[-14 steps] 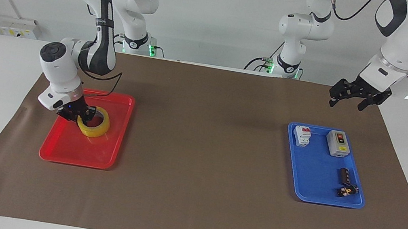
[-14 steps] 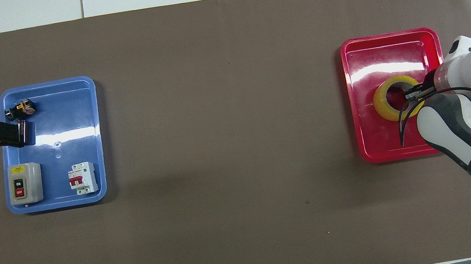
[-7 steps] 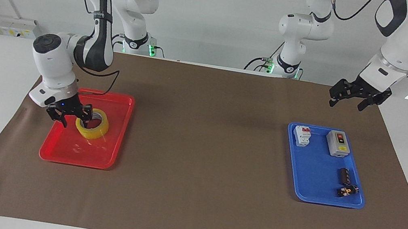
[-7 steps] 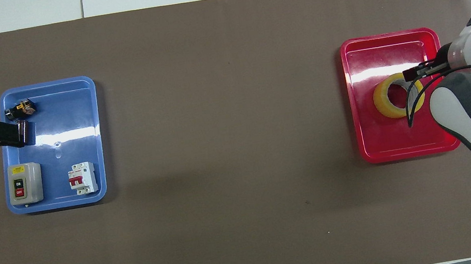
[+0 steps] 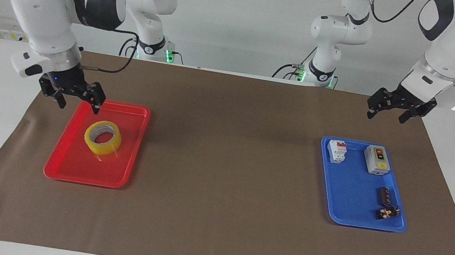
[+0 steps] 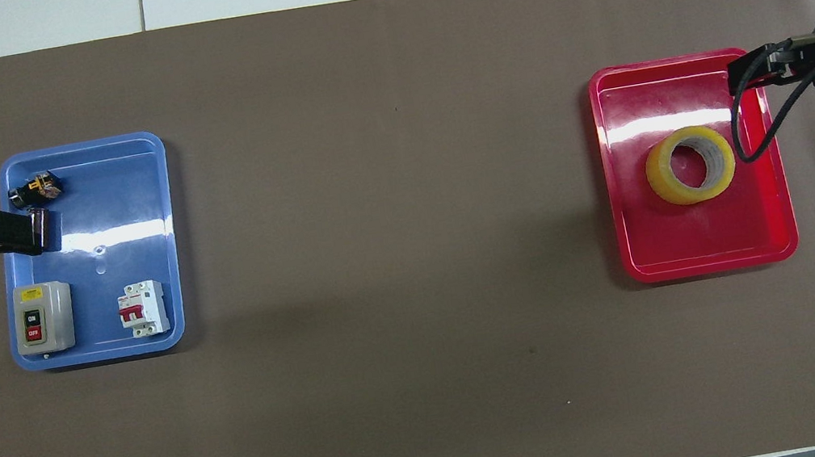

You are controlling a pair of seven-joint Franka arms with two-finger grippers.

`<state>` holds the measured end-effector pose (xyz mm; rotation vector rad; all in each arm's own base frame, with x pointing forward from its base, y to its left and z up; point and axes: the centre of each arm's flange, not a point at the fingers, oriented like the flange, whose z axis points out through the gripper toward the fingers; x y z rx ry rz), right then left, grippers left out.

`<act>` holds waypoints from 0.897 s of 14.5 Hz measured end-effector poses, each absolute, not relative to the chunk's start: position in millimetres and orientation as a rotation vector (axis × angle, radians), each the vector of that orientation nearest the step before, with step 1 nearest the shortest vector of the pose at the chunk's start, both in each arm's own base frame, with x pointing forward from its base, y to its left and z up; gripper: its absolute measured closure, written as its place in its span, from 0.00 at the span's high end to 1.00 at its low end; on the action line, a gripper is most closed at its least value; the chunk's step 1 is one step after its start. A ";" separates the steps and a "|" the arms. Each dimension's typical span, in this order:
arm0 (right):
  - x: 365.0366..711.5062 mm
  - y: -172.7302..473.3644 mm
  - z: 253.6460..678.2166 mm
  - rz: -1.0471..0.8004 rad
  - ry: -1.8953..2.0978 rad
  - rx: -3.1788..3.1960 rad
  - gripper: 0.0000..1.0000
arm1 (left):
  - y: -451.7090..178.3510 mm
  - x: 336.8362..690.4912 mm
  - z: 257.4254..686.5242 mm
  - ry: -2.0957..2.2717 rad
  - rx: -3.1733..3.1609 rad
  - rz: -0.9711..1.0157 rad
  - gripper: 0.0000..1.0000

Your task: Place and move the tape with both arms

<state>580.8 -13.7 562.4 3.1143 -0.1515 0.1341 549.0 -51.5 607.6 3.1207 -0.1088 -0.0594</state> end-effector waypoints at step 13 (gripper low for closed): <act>540.5 -28.6 646.7 -0.037 -0.280 3.105 1.00 | -51.5 549.1 607.5 -0.109 3.121 -0.059 1.00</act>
